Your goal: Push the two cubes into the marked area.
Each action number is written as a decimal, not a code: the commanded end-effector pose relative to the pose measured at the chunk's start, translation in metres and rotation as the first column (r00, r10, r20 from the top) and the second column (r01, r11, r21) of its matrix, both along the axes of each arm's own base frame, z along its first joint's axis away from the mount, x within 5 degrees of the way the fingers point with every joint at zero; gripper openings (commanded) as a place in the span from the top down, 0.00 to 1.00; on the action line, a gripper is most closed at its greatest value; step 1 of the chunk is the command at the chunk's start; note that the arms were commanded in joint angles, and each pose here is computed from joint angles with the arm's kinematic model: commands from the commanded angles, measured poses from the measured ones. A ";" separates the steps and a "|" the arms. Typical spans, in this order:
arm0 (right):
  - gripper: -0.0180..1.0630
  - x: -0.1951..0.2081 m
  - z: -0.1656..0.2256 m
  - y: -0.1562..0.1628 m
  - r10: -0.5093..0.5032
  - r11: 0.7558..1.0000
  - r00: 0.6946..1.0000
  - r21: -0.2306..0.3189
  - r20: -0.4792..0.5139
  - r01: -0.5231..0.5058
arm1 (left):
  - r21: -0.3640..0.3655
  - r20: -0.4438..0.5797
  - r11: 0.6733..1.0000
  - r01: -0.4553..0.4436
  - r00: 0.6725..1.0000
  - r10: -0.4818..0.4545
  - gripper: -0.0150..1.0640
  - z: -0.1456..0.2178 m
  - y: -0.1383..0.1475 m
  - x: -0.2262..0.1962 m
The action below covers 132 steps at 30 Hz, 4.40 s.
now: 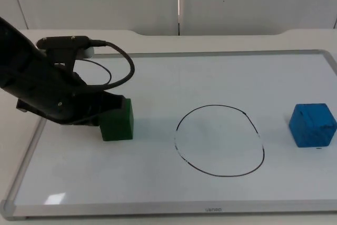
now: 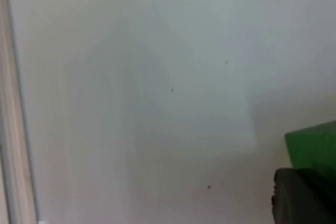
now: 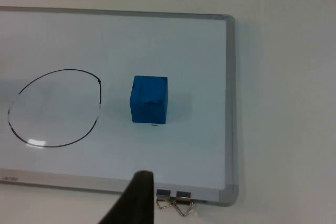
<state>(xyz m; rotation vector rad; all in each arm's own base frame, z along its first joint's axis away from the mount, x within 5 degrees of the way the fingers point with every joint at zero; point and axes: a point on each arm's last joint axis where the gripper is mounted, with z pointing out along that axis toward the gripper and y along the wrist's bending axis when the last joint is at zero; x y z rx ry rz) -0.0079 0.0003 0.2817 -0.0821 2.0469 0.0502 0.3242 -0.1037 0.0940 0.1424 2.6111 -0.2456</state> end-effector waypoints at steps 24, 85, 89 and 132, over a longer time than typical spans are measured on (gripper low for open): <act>0.01 0.000 -0.001 0.000 -0.002 1.000 1.000 0.000 0.003 0.002 | -0.028 0.001 0.996 0.081 0.997 -0.081 0.99 0.003 -0.029 -0.004; 0.01 0.000 -0.001 0.000 -0.002 1.000 1.000 0.000 0.003 0.002 | -0.058 -0.015 0.984 0.166 0.986 -0.167 0.99 0.003 -0.065 -0.022; 0.01 0.000 -0.001 0.000 -0.002 1.000 1.000 0.000 0.003 0.002 | -0.061 -0.017 0.985 0.160 0.987 -0.161 0.99 0.003 -0.065 -0.022; 0.01 0.000 -0.001 0.000 -0.003 1.000 1.000 0.002 0.003 0.003 | -0.031 0.020 0.979 0.202 0.979 -0.202 0.99 0.006 -0.075 -0.023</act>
